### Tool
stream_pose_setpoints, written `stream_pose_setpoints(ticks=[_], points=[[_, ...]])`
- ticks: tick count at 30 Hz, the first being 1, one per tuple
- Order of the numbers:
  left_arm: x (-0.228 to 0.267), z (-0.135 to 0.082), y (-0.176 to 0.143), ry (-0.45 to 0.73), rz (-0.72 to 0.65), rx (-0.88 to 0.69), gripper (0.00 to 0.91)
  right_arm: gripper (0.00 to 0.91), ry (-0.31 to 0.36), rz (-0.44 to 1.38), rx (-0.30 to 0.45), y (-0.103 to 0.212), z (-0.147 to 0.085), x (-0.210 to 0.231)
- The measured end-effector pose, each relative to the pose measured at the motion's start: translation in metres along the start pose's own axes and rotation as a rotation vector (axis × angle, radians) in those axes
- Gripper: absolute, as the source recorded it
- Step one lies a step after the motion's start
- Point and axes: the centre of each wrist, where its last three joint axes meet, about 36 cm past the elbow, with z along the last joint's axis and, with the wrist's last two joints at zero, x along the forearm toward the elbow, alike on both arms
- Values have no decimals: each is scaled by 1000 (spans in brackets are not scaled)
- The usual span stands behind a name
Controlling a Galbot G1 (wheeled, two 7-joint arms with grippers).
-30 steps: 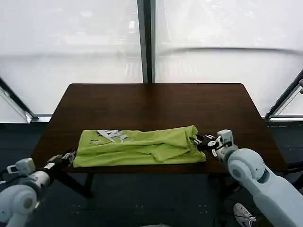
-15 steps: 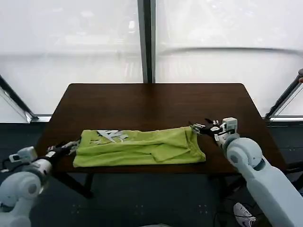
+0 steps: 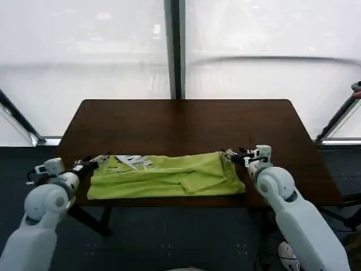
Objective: Fold and organize the clothes.
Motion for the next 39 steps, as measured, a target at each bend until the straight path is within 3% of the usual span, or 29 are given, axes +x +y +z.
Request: stream_pose_setpoints(ticks=[8, 17, 28, 33, 34, 35, 36, 39], points=[[28, 3, 5, -13, -5, 14, 0, 0, 85, -4, 27, 0, 10, 7], [67, 37, 10, 26, -32, 1, 0, 0, 124, -1, 35, 0, 21, 13], [91, 80, 17, 137, -89, 8, 0, 0, 82, 5, 42, -9, 13, 24], [94, 96, 19, 184, -102, 25, 0, 0, -14, 43, 3, -20, 2, 18], [94, 97, 19, 189, -107, 30, 10, 527, -28, 48, -8, -22, 1, 15], [95, 97, 18, 192, -112, 33, 527, 878, -37, 53, -21, -23, -1, 10], [96, 97, 18, 196, -115, 35, 878, 878, -44, 60, -31, -24, -2, 6], [101, 95, 18, 204, -118, 39, 878, 878, -46, 80, -62, -24, 0, -7]])
